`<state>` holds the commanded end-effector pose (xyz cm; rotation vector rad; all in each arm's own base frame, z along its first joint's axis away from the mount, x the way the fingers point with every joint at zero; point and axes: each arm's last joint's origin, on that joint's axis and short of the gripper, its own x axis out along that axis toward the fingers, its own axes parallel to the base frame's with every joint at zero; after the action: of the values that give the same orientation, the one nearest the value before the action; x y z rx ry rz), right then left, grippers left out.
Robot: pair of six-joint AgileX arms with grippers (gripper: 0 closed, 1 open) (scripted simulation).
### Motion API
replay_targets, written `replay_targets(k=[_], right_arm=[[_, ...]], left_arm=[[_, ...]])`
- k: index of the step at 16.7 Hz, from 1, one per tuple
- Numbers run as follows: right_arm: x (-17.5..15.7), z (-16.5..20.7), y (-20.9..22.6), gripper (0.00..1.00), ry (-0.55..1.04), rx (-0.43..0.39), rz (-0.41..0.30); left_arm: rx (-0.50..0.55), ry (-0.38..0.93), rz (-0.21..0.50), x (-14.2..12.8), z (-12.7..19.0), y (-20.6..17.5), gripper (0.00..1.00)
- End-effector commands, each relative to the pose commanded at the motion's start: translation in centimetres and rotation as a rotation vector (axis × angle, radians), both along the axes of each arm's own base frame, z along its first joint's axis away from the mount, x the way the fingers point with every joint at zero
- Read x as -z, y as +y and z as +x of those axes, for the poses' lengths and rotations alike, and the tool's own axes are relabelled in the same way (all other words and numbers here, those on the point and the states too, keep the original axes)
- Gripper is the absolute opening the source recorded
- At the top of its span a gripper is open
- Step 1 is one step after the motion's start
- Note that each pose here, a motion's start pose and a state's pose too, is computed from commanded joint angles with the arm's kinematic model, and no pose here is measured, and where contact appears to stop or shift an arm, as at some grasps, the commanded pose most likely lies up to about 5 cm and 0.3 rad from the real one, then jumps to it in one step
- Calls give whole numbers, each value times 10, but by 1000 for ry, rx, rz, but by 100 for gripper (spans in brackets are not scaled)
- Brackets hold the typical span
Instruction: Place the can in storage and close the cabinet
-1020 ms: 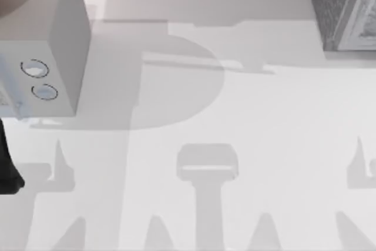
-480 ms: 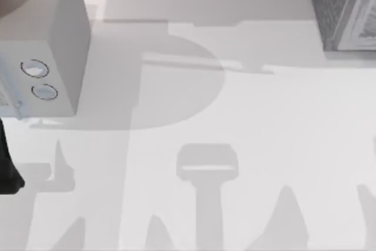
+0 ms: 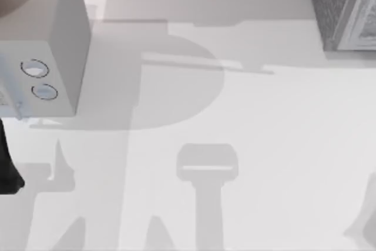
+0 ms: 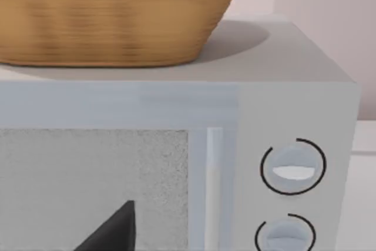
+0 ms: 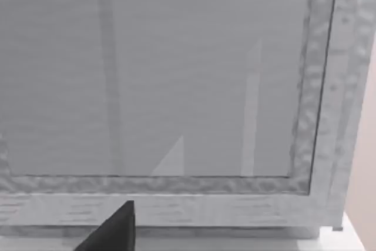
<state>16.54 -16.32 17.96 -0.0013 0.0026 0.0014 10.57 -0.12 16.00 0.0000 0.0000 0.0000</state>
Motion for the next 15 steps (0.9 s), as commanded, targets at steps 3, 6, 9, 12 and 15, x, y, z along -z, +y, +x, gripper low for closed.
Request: replay_targets(k=[3, 6, 9, 12, 15], right_arm=[[13, -7, -26, 100, 2, 0, 1], [20, -11, -38, 100, 2, -1, 1], [20, -11, -38, 100, 2, -1, 1], [20, -11, -37, 100, 4, -3, 5], [11, -6, -46, 100, 5, -2, 5]], left_arm=[[0, 0, 0, 0, 0, 0, 100], [0, 0, 0, 0, 0, 0, 100], [0, 0, 0, 0, 0, 0, 100], [0, 0, 0, 0, 0, 0, 100], [0, 0, 0, 0, 0, 0, 100]])
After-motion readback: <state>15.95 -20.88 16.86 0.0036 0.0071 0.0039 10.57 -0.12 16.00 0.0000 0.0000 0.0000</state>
